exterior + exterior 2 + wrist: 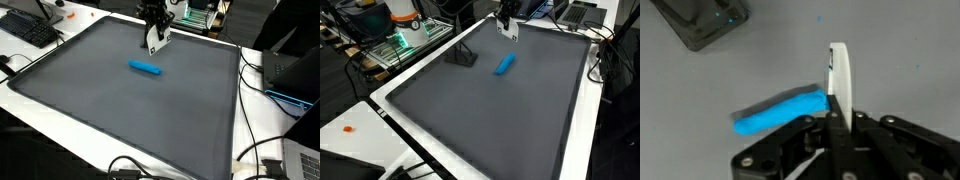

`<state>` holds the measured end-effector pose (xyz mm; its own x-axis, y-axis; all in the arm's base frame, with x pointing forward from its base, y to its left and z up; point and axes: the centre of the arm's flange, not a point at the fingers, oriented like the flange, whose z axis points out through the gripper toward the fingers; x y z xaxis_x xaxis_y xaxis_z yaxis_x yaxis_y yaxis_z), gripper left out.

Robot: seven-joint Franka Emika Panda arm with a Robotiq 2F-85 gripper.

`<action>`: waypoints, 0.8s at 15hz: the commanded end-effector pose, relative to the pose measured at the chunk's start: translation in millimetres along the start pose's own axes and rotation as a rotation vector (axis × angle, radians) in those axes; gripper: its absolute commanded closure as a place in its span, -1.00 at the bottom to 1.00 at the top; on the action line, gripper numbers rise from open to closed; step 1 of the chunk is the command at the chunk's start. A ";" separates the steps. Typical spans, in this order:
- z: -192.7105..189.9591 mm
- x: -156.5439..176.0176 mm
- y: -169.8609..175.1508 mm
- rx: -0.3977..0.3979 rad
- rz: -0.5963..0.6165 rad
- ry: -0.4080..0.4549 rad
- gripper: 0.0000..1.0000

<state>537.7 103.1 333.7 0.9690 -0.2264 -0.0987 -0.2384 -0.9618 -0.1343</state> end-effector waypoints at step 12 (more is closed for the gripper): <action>20.3 4.3 -11.3 -0.040 -0.191 -0.012 0.98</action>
<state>537.0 110.9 327.5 0.9891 -0.1147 -0.0919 -0.1260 -0.9836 -0.1288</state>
